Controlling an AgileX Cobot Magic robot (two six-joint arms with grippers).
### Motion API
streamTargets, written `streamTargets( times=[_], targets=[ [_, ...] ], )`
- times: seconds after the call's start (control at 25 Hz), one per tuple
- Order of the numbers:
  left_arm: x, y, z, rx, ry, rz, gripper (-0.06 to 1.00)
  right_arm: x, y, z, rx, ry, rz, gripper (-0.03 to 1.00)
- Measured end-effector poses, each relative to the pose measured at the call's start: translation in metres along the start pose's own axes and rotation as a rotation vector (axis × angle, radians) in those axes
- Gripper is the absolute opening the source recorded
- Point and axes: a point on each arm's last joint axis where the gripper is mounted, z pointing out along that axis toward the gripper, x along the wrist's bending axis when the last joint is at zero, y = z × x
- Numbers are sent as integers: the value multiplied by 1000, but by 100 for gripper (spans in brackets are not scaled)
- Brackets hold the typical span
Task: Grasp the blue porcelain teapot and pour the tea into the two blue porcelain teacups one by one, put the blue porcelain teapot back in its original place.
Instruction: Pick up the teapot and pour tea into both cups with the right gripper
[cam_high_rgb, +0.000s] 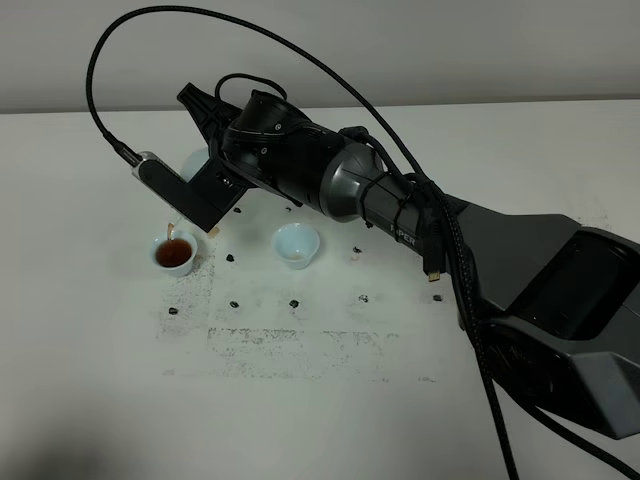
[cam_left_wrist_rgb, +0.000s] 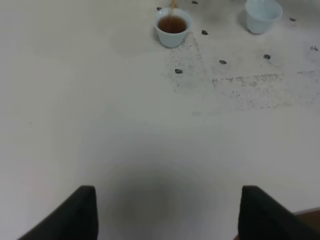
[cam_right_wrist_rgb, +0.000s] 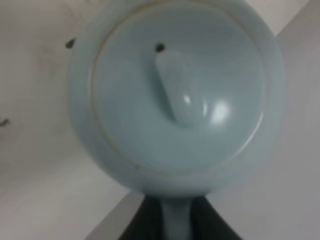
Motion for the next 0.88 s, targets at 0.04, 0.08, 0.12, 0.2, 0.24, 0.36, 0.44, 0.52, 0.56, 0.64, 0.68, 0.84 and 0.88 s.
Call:
streamTargets(
  times=[0.04, 0.08, 0.12, 0.2, 0.24, 0.36, 0.44, 0.52, 0.56, 0.64, 0.68, 0.84, 0.88],
  targets=[
    [0, 0, 0, 0, 0, 0, 61, 1, 0, 0, 1, 6, 0, 8],
    [0, 0, 0, 0, 0, 0, 61, 1, 0, 0, 2, 12, 1, 8],
    [0, 0, 0, 0, 0, 0, 61, 2, 0, 0, -2, 18, 6, 8],
    [0, 0, 0, 0, 0, 0, 61, 3, 1, 0, -9, 30, 17, 8],
    [0, 0, 0, 0, 0, 0, 61, 3, 1, 0, -16, 35, 25, 8],
    [0, 0, 0, 0, 0, 0, 61, 4, 4, 0, -43, 49, 58, 8],
    [0, 0, 0, 0, 0, 0, 61, 3, 5, -3, -65, 53, 86, 8],
    [0, 0, 0, 0, 0, 0, 61, 1, 4, -9, -85, 58, 116, 8],
    [0, 0, 0, 0, 0, 0, 61, -1, 3, -13, -94, 60, 135, 8],
    [0, 0, 0, 1, 0, 0, 61, -8, -1, -26, -110, 52, 180, 8],
    [0, 0, 0, 1, 0, 0, 61, -11, -4, -32, -122, 48, 211, 8],
    [0, 0, 0, 1, 0, 0, 61, -22, -14, -55, -174, 37, 424, 8],
    [0, 0, 0, 1, 0, 0, 61, -24, -16, -59, -188, 43, 503, 8]
  ],
)
